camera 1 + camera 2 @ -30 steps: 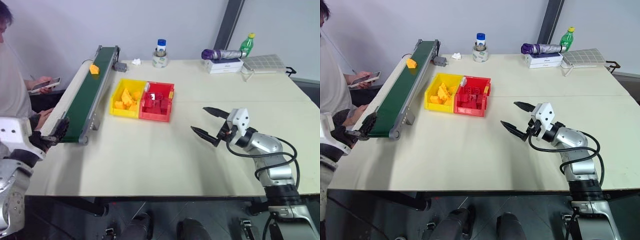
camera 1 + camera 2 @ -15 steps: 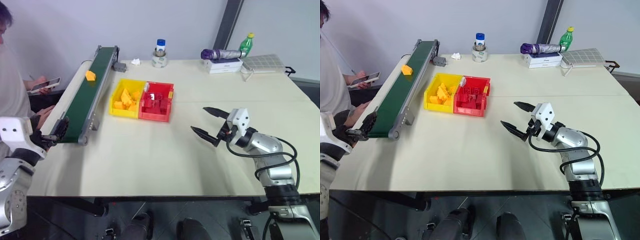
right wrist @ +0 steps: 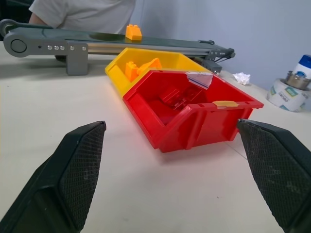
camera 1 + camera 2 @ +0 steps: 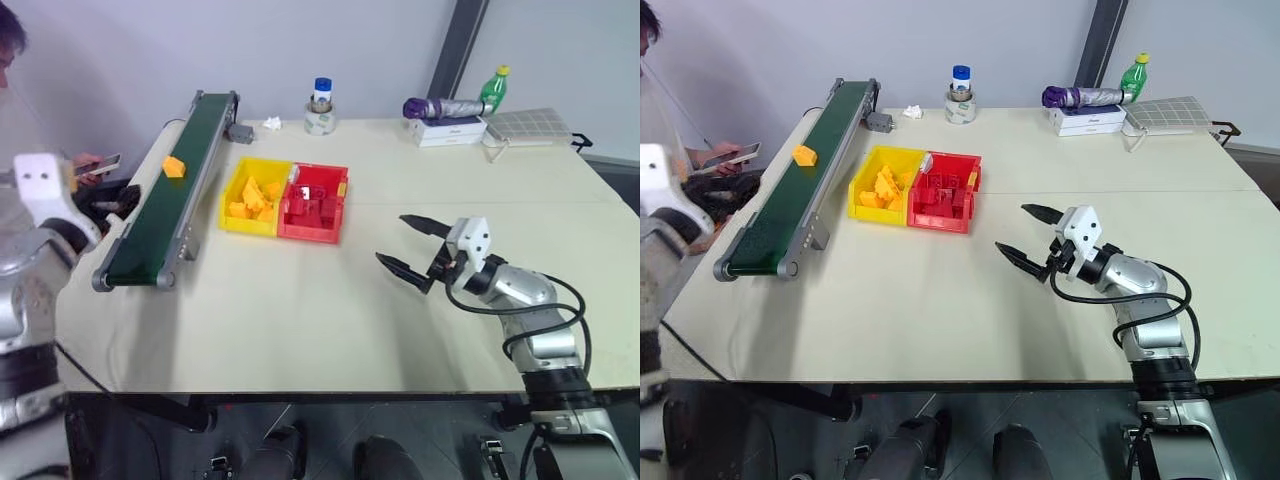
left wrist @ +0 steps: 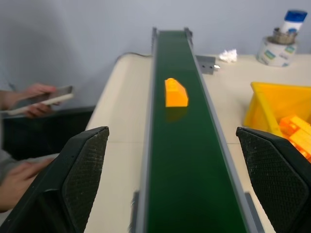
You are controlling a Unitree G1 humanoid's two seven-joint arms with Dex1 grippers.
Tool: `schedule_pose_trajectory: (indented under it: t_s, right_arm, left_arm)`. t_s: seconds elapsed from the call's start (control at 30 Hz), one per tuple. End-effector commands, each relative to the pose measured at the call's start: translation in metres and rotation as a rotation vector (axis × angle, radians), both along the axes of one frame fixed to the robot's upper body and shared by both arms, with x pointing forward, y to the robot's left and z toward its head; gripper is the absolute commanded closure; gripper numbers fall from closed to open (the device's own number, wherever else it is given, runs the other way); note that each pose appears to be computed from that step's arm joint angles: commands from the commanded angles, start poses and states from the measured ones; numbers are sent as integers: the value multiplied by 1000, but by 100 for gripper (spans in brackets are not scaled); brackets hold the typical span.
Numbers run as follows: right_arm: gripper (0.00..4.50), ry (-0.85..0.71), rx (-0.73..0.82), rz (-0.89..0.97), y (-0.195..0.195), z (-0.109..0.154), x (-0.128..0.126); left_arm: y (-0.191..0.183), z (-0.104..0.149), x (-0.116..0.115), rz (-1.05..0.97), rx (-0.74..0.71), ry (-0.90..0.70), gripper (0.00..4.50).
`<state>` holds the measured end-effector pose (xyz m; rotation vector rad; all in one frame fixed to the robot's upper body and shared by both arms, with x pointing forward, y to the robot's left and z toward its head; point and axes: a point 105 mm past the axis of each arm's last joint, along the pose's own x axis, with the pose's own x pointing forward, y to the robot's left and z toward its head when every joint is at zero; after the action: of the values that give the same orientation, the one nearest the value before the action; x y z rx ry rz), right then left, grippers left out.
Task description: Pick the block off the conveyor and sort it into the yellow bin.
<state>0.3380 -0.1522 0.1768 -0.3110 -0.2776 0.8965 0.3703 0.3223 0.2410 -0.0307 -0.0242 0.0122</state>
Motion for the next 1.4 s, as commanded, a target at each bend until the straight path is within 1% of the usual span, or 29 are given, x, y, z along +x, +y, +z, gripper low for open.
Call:
schedule_pose_trajectory:
  t_s: [0.03, 0.17, 0.23, 0.37, 0.5, 0.63, 0.77, 0.8, 0.87, 0.97, 1.0, 1.03, 1.1, 1.17, 1.2, 1.23, 1.3, 1.4]
  right_arm:
    - [0, -59, 13, 4, 2, 15, -3]
    - [0, -57, 14, -7, 1, 14, -6]
    - [0, -56, 15, -11, 0, 13, -7]
    - [0, -53, 17, -19, 0, 13, -8]
    - [0, -50, 17, -24, 0, 12, -9]
    - [0, -48, 16, -27, -1, 12, -10]
    - [0, -47, 15, -27, -1, 12, -12]
    - [0, -46, 16, -28, -1, 12, -12]
    - [0, -43, 15, -31, -1, 11, -11]
    - [0, -41, 11, -31, -2, 11, -11]
    - [0, -41, 11, -32, -2, 11, -11]
    - [0, -42, 11, -33, -3, 12, -10]
    - [0, -42, 10, -34, -3, 12, -10]
    - [0, -41, 9, -32, -3, 12, -10]
    - [0, -41, 9, -31, -2, 12, -10]
    - [0, -41, 9, -31, -2, 12, -10]
    - [0, -40, 10, -31, -2, 11, -10]
    - [0, -40, 11, -30, -2, 11, -9]
  left_arm:
    - [-1, 19, 15, -23, 32, -23, 8]
    - [-5, 37, 33, -31, 75, -83, 8]
    - [-2, 37, 39, -24, 70, -91, 8]
    - [3, 26, 50, -2, 37, -55, 8]
    - [1, 10, 59, -2, 46, 25, 8]
    - [-4, -6, 63, -23, 54, 99, 8]
    - [-5, -17, 63, -33, 64, 153, 8]
    - [-4, -23, 62, -26, 53, 183, 30]
    - [-7, -31, 61, -46, 29, 214, 91]
    - [-10, -40, 59, -51, -18, 261, 234]
    - [-11, -42, 59, -50, -20, 268, 293]
    - [-11, -41, 59, -47, -24, 257, 333]
    - [-11, -34, 59, -38, -20, 227, 330]
    - [-8, -16, 60, -9, 38, 147, 330]
    - [-11, -5, 61, -19, 18, 98, 330]
    - [-17, 6, 62, -39, -10, 62, 330]
    - [-41, 27, 66, -116, -42, -17, 330]
    - [-71, 37, 71, -172, 11, -67, 330]
